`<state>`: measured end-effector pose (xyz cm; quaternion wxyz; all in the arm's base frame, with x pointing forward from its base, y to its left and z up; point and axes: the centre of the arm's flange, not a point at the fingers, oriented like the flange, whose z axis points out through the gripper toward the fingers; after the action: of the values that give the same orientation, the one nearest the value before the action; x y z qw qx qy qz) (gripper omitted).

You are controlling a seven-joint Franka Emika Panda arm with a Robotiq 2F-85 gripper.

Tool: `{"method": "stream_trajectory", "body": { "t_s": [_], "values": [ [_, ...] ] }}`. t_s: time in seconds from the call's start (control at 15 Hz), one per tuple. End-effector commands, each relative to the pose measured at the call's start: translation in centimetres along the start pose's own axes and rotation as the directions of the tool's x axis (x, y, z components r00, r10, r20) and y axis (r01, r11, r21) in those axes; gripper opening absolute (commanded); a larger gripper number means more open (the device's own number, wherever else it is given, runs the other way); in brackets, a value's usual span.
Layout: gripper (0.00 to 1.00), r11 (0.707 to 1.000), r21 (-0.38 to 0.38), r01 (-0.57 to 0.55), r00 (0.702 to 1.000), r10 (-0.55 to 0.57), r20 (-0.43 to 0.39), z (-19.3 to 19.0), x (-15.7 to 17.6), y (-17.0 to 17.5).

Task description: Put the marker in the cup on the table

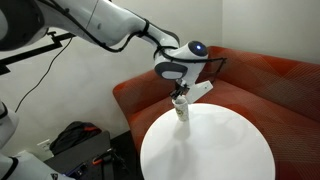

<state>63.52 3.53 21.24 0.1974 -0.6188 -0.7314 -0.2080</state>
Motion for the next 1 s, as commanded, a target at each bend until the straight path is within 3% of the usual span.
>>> {"method": "stream_trajectory", "body": {
  "t_s": [0.0, 0.93],
  "values": [
    [0.49, 1.0, 0.013, 0.008, 1.0, -0.009, 0.025, 1.1, 0.1, 1.2],
    [0.44, 0.998, 0.047, 0.035, 0.998, -0.038, 0.052, 3.0, 0.3, 2.6]
  ]
}}
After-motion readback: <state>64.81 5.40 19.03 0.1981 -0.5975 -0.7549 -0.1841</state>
